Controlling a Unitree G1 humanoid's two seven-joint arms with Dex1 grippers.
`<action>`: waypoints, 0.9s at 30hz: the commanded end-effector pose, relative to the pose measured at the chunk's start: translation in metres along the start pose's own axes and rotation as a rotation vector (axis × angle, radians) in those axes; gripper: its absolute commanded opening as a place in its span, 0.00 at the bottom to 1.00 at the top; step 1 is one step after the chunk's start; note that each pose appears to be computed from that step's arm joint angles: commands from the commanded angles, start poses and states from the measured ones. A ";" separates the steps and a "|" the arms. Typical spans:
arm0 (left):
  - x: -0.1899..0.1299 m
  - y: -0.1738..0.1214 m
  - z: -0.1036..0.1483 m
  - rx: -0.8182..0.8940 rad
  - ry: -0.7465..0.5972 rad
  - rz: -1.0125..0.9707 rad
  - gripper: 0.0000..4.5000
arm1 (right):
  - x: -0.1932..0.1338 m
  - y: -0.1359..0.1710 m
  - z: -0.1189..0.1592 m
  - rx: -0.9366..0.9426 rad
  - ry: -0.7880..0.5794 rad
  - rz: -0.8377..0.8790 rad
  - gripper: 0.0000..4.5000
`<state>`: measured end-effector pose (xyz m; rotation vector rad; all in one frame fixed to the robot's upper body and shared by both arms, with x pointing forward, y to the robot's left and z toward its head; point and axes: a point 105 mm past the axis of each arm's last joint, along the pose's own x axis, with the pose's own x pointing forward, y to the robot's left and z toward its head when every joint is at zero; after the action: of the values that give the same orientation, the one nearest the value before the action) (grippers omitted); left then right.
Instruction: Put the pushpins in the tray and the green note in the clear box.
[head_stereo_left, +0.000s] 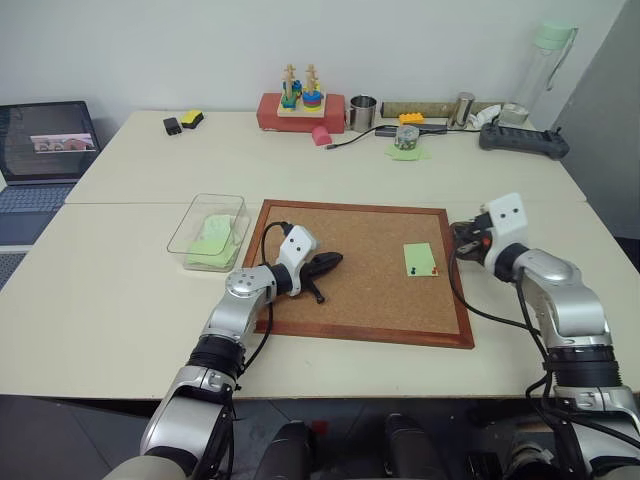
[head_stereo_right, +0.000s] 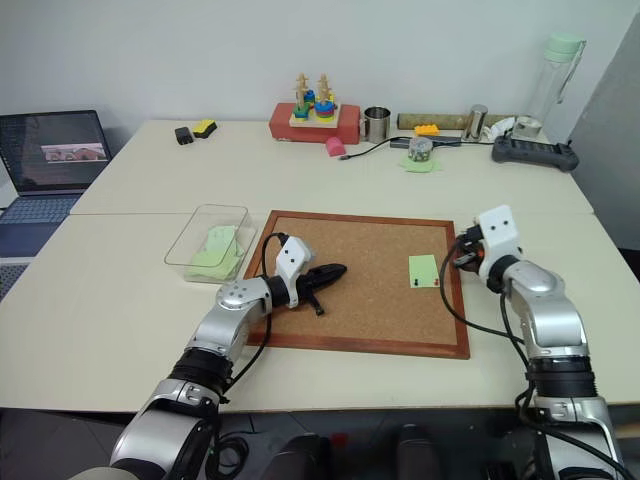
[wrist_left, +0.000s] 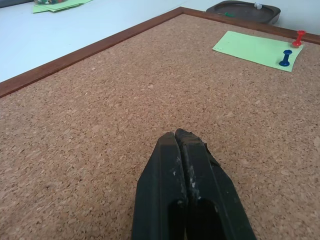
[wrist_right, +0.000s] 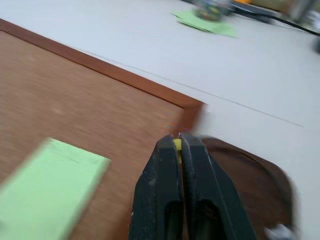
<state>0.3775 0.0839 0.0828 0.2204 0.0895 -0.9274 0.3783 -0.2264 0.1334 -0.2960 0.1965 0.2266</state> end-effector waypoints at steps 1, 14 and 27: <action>-0.002 -0.005 -0.021 -0.025 0.075 -0.015 0.00 | -0.004 -0.010 0.003 -0.018 -0.015 -0.097 0.01; 0.001 -0.005 -0.018 -0.019 0.072 -0.023 0.00 | 0.003 -0.015 -0.008 0.089 -0.032 -0.151 0.28; 0.002 -0.006 -0.018 -0.022 0.070 -0.031 0.00 | -0.013 -0.016 0.024 0.049 -0.187 -0.084 0.65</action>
<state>0.3784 0.0816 0.0823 0.2254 0.0965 -0.9398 0.3773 -0.2395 0.1321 -0.2123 0.1275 0.1311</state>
